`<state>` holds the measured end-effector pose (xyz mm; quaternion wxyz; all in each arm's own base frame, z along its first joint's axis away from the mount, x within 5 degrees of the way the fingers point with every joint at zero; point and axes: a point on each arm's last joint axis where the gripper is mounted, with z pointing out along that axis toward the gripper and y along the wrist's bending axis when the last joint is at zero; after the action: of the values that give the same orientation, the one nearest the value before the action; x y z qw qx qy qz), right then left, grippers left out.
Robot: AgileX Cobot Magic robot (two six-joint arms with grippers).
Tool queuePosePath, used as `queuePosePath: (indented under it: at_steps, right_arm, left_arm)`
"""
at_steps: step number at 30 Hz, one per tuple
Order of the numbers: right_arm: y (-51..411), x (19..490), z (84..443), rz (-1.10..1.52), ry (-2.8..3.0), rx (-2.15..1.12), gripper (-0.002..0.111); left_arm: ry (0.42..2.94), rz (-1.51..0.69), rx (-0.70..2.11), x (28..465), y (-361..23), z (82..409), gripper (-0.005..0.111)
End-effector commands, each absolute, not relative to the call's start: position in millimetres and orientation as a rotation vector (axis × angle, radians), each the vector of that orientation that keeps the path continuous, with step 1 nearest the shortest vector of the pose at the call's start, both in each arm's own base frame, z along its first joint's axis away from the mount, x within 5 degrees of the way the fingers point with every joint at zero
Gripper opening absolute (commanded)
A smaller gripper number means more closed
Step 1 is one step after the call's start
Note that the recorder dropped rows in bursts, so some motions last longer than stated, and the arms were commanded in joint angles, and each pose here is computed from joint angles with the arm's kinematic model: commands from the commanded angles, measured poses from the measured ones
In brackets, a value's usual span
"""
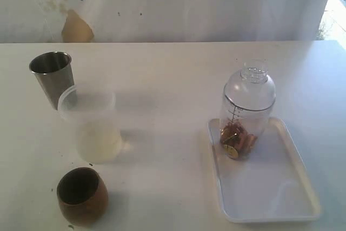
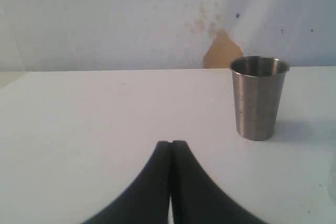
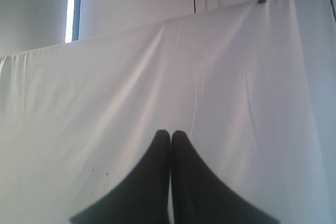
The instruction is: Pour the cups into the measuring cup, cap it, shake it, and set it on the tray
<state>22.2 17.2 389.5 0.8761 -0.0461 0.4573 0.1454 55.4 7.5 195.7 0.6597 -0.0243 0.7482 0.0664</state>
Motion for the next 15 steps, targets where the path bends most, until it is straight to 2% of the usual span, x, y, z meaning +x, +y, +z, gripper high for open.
queuePosePath:
  at_steps: [1, 7, 12, 15]
  right_arm:
    - [17, 21, 390, 0.307, 0.951, -0.097, 0.0]
    - [18, 25, 381, 0.311, 0.976, -0.098, 0.0]
    - [20, 39, 345, 0.275, 1.056, -0.136, 0.0]
    - [22, 32, 339, 0.271, 0.883, -0.18, 0.0]
  left_arm:
    - [1.687, 0.146, -0.053, 55, 7, 195, 0.0]
    - [1.687, 0.146, -0.053, 55, 7, 195, 0.0]
    - [1.687, 0.146, -0.053, 55, 7, 195, 0.0]
    - [1.687, 0.146, -0.053, 55, 7, 195, 0.0]
